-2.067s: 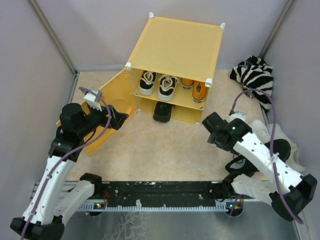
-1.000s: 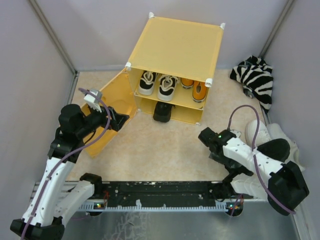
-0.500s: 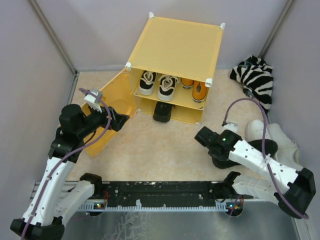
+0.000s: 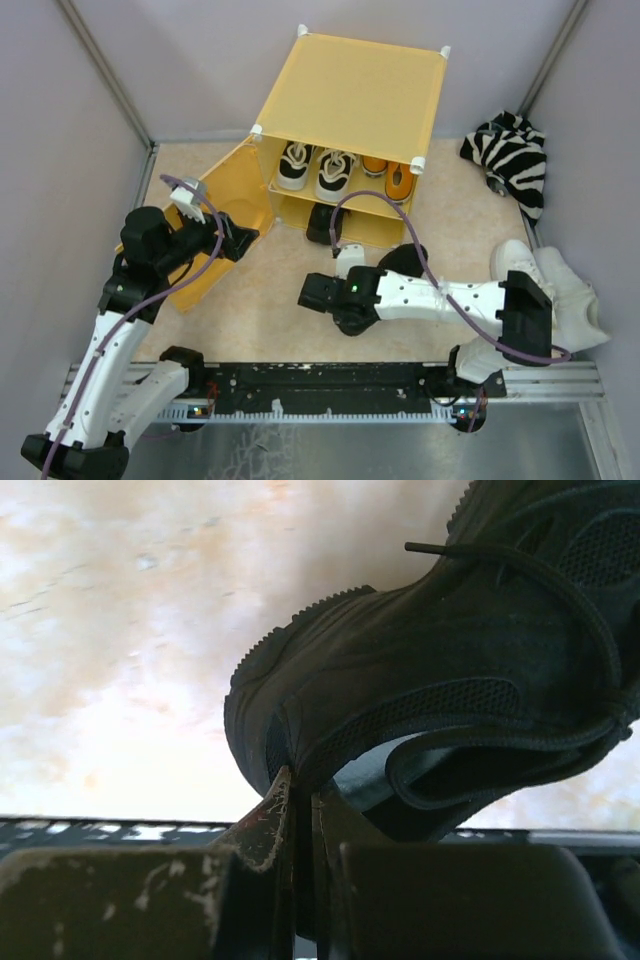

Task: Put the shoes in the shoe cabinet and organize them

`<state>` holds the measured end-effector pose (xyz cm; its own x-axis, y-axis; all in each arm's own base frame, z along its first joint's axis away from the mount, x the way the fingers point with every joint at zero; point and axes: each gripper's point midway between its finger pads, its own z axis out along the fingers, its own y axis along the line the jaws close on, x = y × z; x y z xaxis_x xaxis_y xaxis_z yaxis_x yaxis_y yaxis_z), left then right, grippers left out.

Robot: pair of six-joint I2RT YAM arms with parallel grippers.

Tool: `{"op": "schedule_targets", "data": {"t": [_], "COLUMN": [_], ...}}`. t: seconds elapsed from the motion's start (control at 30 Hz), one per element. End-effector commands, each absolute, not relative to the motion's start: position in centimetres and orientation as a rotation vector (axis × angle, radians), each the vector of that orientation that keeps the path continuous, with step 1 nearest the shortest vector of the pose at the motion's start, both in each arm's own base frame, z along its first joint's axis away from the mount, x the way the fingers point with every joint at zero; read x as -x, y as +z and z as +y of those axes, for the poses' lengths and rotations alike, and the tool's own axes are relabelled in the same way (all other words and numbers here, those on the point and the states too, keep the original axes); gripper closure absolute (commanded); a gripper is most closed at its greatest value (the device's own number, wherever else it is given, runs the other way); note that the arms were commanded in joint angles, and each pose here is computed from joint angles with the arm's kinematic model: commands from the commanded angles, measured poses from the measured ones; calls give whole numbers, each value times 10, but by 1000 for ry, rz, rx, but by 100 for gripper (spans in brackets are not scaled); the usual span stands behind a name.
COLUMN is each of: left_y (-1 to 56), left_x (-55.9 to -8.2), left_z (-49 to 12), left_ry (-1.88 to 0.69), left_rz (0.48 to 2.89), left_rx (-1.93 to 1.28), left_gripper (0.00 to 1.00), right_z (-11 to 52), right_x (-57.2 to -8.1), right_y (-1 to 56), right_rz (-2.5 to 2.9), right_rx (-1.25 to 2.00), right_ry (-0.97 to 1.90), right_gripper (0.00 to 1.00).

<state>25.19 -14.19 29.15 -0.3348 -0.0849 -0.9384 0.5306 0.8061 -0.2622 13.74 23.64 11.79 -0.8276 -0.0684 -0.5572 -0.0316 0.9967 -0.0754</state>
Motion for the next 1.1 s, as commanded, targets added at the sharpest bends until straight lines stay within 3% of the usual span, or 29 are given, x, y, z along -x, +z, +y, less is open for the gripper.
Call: {"op": "schedule_targets", "data": {"t": [0.0,0.3,0.73,1.07], "left_y": [306,307,291,284], "left_x": [-251,-249,-259,-268], "left_z": [-143,-140,-138,-139], "left_ry": [-653,-639,-607,-600], "left_rz": [1773,1765,1819,1851], "left_rx": [-353,-342,-326,-321], "left_gripper": [1,1,1,1], "right_z": [298,374,331,304], "right_x": [-144,-129,-238,-284], "right_y": [144,149,152,179], "right_rz": [2470,2407,2222,2120], "right_rx": [223,570,681,613], "right_ry": [215,502,59,-110], "right_gripper": [100,100,100,100]}}
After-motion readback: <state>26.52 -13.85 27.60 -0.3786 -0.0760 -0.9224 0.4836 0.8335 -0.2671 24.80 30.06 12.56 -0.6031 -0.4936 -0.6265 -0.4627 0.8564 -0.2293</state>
